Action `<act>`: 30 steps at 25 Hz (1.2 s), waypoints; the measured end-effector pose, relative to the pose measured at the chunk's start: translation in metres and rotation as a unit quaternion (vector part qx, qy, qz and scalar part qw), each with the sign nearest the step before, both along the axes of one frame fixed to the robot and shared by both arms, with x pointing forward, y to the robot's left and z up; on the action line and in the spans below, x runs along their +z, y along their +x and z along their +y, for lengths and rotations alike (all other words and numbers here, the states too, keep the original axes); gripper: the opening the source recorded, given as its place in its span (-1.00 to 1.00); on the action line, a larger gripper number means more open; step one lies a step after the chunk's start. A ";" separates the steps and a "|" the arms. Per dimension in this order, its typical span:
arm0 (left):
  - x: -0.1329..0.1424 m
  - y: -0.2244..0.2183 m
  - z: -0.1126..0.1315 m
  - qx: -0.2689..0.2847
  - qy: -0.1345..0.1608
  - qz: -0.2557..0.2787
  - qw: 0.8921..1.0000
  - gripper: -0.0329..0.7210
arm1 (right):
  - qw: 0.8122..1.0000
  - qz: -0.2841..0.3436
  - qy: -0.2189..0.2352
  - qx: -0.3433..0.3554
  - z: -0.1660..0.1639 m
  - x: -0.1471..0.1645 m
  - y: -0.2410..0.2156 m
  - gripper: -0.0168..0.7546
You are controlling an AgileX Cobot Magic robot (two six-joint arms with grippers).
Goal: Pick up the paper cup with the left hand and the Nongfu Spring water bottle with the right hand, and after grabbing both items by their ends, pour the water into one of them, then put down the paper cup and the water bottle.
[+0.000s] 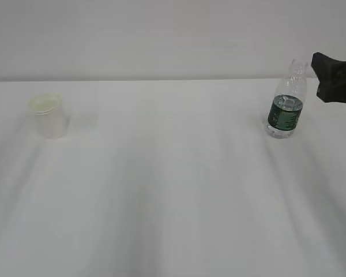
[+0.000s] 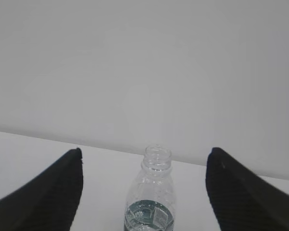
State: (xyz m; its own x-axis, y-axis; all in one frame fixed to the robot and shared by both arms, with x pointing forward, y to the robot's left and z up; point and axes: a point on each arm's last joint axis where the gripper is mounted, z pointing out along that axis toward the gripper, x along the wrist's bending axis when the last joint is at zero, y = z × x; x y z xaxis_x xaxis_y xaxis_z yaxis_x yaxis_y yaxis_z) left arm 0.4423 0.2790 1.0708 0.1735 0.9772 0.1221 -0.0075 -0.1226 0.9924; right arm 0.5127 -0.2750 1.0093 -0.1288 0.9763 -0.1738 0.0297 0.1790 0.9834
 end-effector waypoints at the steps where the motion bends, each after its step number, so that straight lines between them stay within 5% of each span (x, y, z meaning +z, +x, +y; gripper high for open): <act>1: 0.002 -0.004 0.001 0.003 0.001 0.000 1.000 0.42 | 1.000 0.000 -0.001 -0.001 0.000 0.004 -0.003 0.58; 30: 0.026 -0.089 0.020 0.089 -0.043 0.119 0.988 0.42 | 0.998 0.051 -0.043 -0.020 -0.011 0.073 -0.103 0.58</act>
State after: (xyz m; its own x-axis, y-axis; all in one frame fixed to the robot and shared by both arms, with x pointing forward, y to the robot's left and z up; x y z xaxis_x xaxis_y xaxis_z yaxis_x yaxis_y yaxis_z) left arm 0.3530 0.2992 1.0965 0.0119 0.9998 0.0144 0.2414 -0.0169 0.9703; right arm 0.4101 -0.2863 1.0826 -0.1121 0.9632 -0.2443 0.1371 0.2585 0.9562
